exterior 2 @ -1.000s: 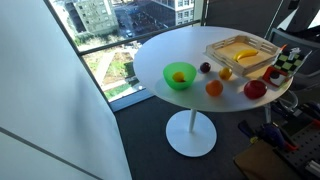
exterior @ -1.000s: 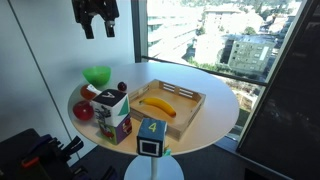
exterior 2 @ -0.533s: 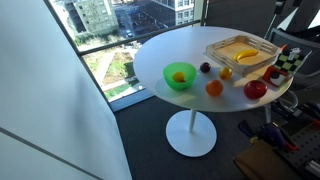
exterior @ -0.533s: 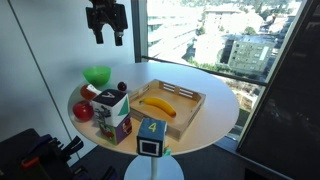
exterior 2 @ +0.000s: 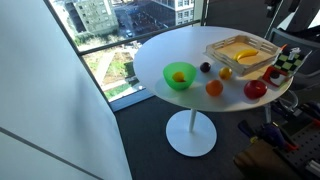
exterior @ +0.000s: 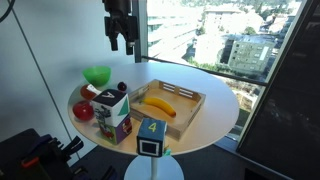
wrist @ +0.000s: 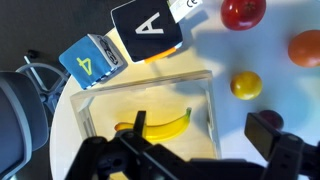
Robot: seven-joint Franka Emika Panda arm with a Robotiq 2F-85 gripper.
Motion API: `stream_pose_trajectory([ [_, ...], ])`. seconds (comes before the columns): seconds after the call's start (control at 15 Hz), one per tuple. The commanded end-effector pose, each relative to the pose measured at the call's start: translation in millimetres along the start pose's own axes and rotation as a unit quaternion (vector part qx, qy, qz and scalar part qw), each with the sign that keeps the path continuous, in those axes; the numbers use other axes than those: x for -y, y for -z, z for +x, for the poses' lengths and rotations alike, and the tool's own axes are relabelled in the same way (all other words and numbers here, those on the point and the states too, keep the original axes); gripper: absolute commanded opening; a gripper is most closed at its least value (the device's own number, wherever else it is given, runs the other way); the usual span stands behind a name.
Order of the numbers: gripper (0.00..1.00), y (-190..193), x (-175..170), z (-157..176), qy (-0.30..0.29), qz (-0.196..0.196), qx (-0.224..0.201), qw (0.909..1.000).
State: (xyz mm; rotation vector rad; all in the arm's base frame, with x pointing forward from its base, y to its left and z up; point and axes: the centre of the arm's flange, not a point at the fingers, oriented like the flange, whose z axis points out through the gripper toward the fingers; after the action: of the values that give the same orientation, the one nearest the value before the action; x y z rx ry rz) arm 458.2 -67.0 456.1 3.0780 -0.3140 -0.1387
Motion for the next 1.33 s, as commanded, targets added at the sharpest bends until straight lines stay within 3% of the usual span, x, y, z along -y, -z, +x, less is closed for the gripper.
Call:
stream_pose_trajectory([
  [0.0, 1.00, -11, -10, 24, -0.053, 0.009, -0.001, 0.9985],
  [0.6, 1.00, -41, -30, 45, -0.102, 0.009, -0.013, 0.9946],
  [1.27, 1.00, -50, -27, 39, -0.089, 0.003, -0.004, 0.9960],
])
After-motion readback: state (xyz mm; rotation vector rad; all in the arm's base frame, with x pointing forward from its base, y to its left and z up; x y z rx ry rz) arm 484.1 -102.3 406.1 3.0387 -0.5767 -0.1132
